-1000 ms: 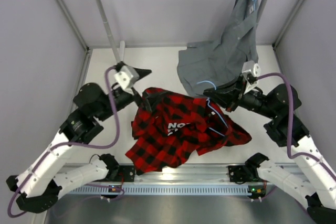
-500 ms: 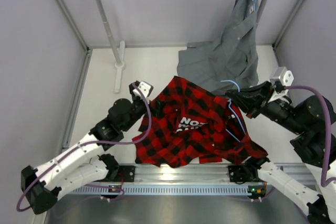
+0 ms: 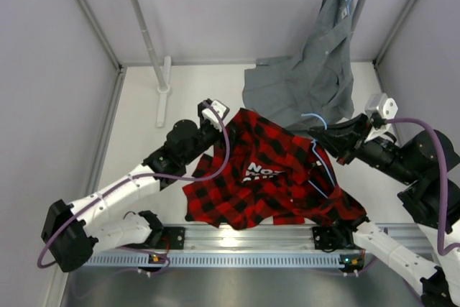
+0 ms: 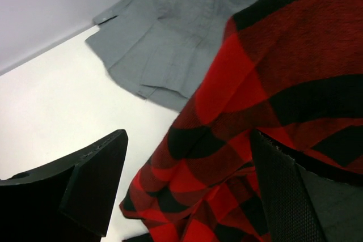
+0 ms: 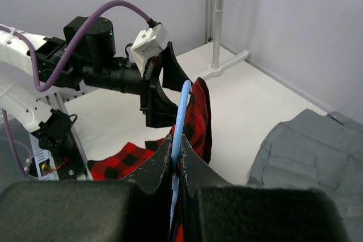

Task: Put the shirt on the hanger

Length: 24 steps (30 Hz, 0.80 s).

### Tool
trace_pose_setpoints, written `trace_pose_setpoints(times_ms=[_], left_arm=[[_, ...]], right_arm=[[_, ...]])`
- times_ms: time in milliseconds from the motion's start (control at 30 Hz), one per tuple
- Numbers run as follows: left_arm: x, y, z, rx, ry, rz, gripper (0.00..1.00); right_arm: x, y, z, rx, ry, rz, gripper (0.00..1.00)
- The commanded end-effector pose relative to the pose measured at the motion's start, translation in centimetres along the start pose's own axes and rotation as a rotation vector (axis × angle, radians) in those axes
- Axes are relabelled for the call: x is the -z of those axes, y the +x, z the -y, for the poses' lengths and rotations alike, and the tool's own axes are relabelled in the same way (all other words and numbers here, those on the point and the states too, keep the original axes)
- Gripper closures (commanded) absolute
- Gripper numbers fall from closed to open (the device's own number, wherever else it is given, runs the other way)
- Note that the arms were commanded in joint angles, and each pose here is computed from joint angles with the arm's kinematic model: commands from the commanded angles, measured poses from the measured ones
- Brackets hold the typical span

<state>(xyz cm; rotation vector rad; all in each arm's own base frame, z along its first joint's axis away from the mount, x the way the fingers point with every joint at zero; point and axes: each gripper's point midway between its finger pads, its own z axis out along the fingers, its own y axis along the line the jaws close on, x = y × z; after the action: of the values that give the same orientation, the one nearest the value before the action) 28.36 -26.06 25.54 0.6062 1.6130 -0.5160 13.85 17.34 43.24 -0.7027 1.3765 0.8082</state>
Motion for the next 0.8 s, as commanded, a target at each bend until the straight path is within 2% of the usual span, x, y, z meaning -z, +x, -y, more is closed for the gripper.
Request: trace_pose_setpoints(times_ms=[0,67,100,200,233,333,533,633,767], left_arm=[[-0.4,-4.1,2.1,-0.017,0.128,0.135,0.14],[-0.7,-4.2,2.0,-0.018,0.123,0.137,0.30],[-1.2,-3.7,1.8,-0.022,0.112,0.119,0.51],[-2.1,-3.3,0.8,-0.016,0.058,0.087,0.90],[-2.3,-3.3,0.0,-0.010,0.012,0.083,1.00],[-2.1,-3.3,-2.5,0.011,-0.126,0.080,1.00],[-0.2,-3.3,-10.2,0.181,-0.516,0.076,1.00],[1.1,-3.3,-13.0,0.287,-0.615,0.096,1.00],[1.5,-4.3,-13.4,0.342,-0.605,0.117,1.00]], right_arm=[[0.7,-2.4,-0.3,0.039,-0.003,0.055,1.00],[0.9,-2.7,-0.7,0.044,-0.017,0.063,1.00],[0.9,-2.8,-0.8,0.043,-0.022,0.064,1.00],[1.2,-3.0,-0.4,0.050,0.007,0.072,1.00],[1.2,-2.8,-0.1,0.048,0.026,0.065,1.00],[1.2,-2.0,1.4,0.047,0.099,0.041,1.00],[2.6,-1.9,1.0,0.075,0.109,0.073,1.00],[3.6,-2.0,0.3,0.087,0.096,0.096,1.00],[4.0,-2.1,-0.5,0.094,0.064,0.107,1.00]])
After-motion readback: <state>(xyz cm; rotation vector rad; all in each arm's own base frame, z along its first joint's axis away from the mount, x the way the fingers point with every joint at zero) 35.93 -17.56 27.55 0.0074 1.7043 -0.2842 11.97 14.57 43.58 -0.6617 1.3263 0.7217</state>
